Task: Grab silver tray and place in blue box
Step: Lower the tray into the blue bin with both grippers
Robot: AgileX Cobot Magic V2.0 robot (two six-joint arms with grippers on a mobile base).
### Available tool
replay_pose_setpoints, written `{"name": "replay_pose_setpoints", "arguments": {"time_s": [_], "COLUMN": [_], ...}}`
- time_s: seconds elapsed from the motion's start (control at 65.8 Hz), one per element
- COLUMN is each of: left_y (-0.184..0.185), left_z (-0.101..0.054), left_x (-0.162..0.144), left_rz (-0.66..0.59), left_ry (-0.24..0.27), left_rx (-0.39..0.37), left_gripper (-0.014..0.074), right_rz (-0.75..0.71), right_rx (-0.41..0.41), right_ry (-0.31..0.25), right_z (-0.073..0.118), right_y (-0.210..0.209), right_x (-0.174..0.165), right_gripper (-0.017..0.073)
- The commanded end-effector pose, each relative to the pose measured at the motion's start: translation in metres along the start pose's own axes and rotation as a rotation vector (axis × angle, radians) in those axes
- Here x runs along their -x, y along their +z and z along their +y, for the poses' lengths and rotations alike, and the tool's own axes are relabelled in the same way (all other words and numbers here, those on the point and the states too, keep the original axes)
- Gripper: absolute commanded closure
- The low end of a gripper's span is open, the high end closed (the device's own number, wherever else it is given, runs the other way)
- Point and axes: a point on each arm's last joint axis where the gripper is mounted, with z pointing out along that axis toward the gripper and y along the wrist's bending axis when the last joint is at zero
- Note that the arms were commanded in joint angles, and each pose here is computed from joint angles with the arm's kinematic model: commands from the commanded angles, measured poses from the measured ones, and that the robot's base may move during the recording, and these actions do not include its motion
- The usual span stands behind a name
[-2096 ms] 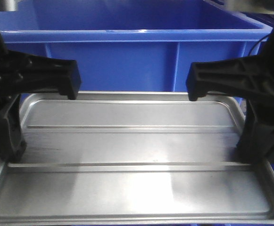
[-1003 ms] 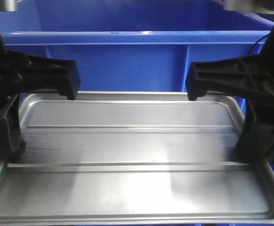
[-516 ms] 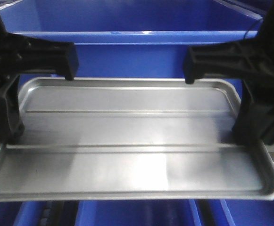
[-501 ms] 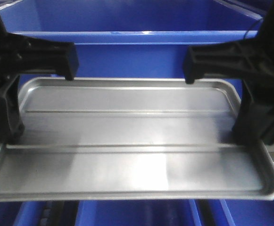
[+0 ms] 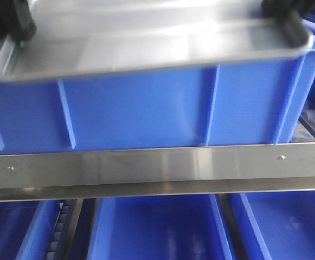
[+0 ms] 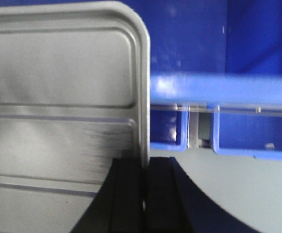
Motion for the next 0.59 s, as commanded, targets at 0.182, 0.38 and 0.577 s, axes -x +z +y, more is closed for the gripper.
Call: {"name": "replay_pose_setpoints", "arguments": {"time_s": [0.182,0.38,0.577], "left_y": [-0.043,-0.026,0.015], "left_z": [0.009,0.026,0.039], "left_x": [0.065,0.101,0.121], "left_rz": [-0.371,-0.423,-0.388], "left_ry": [-0.050,-0.065,-0.163], "left_rx": [-0.237,-0.251,-0.234], "left_gripper": [0.0609,0.0609,0.0608], "right_rz": [-0.221,-0.264,-0.295], "right_rx": [0.277,0.273,0.253], "right_ry": [0.029,0.027,0.053], "right_z": [0.024,0.028,0.029], "right_y": [-0.017,0.008,0.045], "right_x": [0.072,0.109,0.131], "right_gripper": [0.0491,0.0491,0.0491]}}
